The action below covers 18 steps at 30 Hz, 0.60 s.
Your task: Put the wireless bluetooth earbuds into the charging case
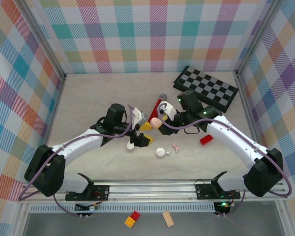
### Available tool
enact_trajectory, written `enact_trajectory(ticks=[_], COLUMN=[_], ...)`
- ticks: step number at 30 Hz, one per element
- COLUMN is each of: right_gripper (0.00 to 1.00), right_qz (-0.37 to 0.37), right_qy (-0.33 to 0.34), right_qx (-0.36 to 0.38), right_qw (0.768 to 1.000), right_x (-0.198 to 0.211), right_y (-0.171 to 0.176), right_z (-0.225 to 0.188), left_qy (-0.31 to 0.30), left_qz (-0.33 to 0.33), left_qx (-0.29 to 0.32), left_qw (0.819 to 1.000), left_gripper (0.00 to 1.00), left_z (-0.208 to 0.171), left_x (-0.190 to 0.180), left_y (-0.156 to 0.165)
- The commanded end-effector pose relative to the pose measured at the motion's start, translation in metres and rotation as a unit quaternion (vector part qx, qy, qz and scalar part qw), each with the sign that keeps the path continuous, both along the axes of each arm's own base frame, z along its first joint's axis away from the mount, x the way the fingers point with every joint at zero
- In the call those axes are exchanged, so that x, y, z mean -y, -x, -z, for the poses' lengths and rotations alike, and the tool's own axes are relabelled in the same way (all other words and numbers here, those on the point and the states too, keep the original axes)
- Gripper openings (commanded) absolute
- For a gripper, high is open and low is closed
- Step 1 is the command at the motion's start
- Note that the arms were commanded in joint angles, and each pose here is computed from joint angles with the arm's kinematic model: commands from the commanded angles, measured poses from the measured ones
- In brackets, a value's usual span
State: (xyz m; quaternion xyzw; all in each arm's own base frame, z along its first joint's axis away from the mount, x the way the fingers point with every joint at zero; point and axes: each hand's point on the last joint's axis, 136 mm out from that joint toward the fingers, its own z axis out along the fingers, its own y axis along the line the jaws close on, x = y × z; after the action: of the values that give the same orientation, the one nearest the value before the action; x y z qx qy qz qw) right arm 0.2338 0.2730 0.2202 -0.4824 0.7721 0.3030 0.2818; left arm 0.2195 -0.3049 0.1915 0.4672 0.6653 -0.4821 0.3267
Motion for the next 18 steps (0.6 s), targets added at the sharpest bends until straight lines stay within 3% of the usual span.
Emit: enact_trajectory(ticks=[1,10,18], right_gripper=[0.42,0.42,0.40], right_qz=[-0.058,-0.095,-0.106], right_qy=[-0.031,-0.042,-0.041], right_qx=[-0.014,-0.038,-0.057], right_qw=[0.998,0.994,0.992], right_x=[-0.003,-0.005,-0.007], right_y=[0.025,0.039,0.042], right_z=[-0.020,-0.021,-0.019], left_qy=[0.016,0.056,0.078], left_qz=[0.045,0.059,0.071], left_qx=[0.008,0.030,0.032], left_qw=[0.999,0.996,0.994], left_gripper=[0.78,0.61,0.57], left_z=[-0.011,-0.036,-0.044], left_x=[0.005,0.007,0.010], left_y=[0.013,0.017,0.020])
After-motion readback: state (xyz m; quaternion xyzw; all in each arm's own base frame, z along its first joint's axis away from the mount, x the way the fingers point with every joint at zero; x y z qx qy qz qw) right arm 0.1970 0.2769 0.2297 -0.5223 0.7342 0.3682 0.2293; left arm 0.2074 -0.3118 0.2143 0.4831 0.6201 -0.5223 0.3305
